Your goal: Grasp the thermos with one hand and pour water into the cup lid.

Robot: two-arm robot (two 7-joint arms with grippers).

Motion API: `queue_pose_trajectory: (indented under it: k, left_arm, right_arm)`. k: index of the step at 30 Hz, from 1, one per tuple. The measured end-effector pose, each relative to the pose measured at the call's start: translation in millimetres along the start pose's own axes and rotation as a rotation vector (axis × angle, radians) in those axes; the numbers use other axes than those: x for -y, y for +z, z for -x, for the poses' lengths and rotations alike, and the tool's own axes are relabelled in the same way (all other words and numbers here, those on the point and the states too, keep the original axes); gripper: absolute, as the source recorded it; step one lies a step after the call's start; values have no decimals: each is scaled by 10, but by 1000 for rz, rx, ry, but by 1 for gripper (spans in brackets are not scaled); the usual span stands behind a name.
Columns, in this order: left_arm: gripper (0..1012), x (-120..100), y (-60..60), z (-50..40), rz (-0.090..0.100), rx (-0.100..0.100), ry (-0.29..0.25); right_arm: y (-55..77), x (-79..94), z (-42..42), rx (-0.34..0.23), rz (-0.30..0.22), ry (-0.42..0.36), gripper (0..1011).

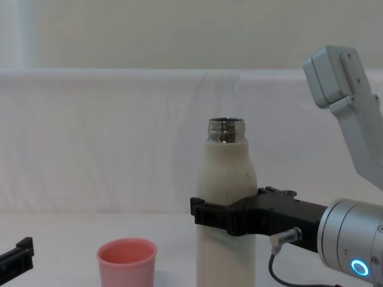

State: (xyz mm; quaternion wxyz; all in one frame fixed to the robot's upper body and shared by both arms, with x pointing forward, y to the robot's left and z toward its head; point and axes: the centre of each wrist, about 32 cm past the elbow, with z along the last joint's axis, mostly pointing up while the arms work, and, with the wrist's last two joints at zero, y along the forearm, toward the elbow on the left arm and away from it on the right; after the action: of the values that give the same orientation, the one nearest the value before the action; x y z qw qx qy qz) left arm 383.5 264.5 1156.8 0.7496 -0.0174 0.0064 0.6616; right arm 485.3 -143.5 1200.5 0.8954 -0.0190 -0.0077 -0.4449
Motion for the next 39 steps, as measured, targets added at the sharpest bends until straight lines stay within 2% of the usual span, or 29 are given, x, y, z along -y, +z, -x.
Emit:
queue_pose_trajectory:
  k: [39]
  left_arm:
    - [1001,0,0,0,0,0,0]
  right_arm:
    - [-16,-11,-42,-38,26,-2,960]
